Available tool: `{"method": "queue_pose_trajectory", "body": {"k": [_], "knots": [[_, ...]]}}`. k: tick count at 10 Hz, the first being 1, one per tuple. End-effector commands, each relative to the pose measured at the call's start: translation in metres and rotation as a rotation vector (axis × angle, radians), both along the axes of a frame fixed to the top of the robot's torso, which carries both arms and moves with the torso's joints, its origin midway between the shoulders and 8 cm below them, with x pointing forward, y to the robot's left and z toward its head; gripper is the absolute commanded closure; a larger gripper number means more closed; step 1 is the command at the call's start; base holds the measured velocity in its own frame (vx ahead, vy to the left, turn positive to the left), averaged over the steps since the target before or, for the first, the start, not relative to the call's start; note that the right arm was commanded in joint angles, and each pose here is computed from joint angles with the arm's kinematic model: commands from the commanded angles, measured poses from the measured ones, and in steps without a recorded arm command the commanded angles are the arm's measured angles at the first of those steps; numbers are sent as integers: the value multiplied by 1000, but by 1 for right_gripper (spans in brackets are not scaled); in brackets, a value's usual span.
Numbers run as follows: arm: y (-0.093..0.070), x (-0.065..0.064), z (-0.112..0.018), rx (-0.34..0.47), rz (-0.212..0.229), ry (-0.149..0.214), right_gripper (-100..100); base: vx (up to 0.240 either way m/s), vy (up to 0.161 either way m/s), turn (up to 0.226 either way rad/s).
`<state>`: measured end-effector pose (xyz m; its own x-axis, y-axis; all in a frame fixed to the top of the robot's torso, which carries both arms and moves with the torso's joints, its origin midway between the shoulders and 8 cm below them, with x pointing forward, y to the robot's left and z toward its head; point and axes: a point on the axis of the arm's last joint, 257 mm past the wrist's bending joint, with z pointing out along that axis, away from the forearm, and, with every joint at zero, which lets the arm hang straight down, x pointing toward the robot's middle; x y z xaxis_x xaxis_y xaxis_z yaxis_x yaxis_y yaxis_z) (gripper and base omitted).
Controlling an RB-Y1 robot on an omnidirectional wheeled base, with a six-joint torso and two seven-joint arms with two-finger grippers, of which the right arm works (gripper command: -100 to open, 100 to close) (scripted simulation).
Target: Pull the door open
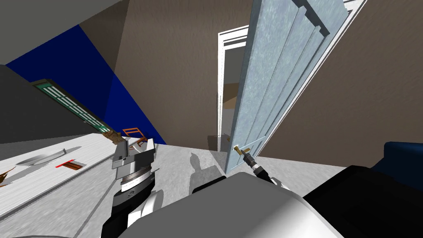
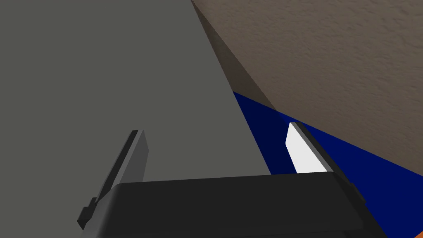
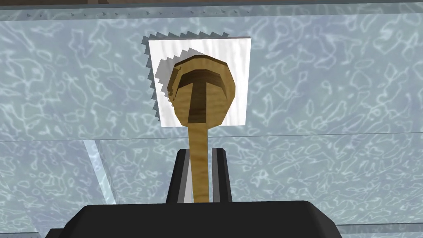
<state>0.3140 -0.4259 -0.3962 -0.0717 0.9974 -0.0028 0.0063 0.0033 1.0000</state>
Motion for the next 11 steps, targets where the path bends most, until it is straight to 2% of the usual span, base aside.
{"method": "queue_pose_trajectory", "body": {"k": [1,6,7,8,9,10,11], "knots": [[17,11,-4,8,33,3,100,-131,-15,-42],[37,37,-4,8,82,3,100,-135,-37,-18],[44,45,-4,8,99,2,100,-126,-40,-26],[44,45,-4,8,99,2,100,-94,-28,0],[51,53,-3,8,115,1,100,-101,-46,-27],[51,53,-3,8,115,1,100,-90,-47,-7],[58,61,-2,8,131,0,100,-84,-52,-21]]}}
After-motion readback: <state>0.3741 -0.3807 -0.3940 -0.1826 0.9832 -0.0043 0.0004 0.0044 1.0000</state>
